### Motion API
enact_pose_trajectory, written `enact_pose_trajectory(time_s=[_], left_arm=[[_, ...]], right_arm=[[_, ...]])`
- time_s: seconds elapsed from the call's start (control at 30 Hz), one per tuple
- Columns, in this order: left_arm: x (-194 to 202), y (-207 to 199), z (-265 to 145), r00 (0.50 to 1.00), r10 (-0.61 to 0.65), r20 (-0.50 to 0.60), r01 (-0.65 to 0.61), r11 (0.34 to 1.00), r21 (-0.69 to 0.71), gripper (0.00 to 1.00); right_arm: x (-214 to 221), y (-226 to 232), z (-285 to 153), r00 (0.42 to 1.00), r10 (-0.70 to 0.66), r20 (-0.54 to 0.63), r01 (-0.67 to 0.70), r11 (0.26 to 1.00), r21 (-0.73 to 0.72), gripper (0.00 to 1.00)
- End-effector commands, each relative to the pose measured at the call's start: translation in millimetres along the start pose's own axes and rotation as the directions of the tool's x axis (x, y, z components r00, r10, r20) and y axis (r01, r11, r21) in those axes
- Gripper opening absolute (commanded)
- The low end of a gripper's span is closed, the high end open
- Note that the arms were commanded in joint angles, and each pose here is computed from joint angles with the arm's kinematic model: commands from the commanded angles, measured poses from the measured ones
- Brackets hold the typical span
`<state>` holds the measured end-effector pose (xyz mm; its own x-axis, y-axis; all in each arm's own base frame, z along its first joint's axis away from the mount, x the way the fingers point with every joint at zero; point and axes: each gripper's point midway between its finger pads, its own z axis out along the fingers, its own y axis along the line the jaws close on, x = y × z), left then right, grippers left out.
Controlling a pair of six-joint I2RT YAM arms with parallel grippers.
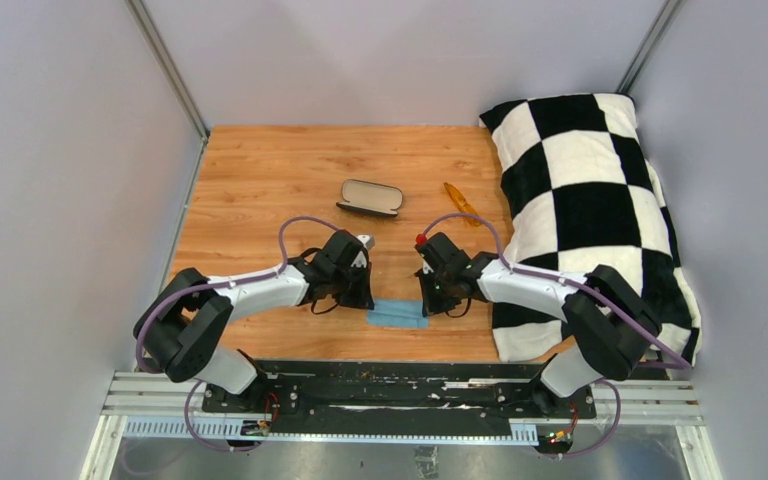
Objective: Organize the sunglasses
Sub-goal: Fold the glasses cleaning cloth at the center of the board.
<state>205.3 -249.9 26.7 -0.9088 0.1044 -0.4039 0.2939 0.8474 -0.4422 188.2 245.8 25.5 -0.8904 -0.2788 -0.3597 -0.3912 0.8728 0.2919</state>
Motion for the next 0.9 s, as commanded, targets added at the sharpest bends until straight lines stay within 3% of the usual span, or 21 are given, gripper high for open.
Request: enact_pose_trajectory(time_s=[0.0,0.57,0.73,0.87], left_arm=[[8,3,-2,1.0,0.013,-0.008,-0.013,1.0,-0.015,0.0],[20,9,7,0.999,0.008,-0.054,-0.01,0.999,-0.031,0.0],[16,12,3,0.998,0.018,-0.055,-0.022,0.997,-0.068,0.26],[4,11,-17,0.999,0.036,-0.023,-0.038,0.993,-0.108,0.36]], right_arm=[[11,1,-4,1.0,-0.005,-0.014,0.005,1.0,0.008,0.0],[18,2,3,0.999,-0.01,-0.037,0.011,1.0,0.019,0.0],[16,0,0,0.999,-0.012,-0.038,0.013,0.999,0.038,0.22],[8,4,-11,1.0,-0.017,-0.012,0.018,0.999,0.031,0.27]])
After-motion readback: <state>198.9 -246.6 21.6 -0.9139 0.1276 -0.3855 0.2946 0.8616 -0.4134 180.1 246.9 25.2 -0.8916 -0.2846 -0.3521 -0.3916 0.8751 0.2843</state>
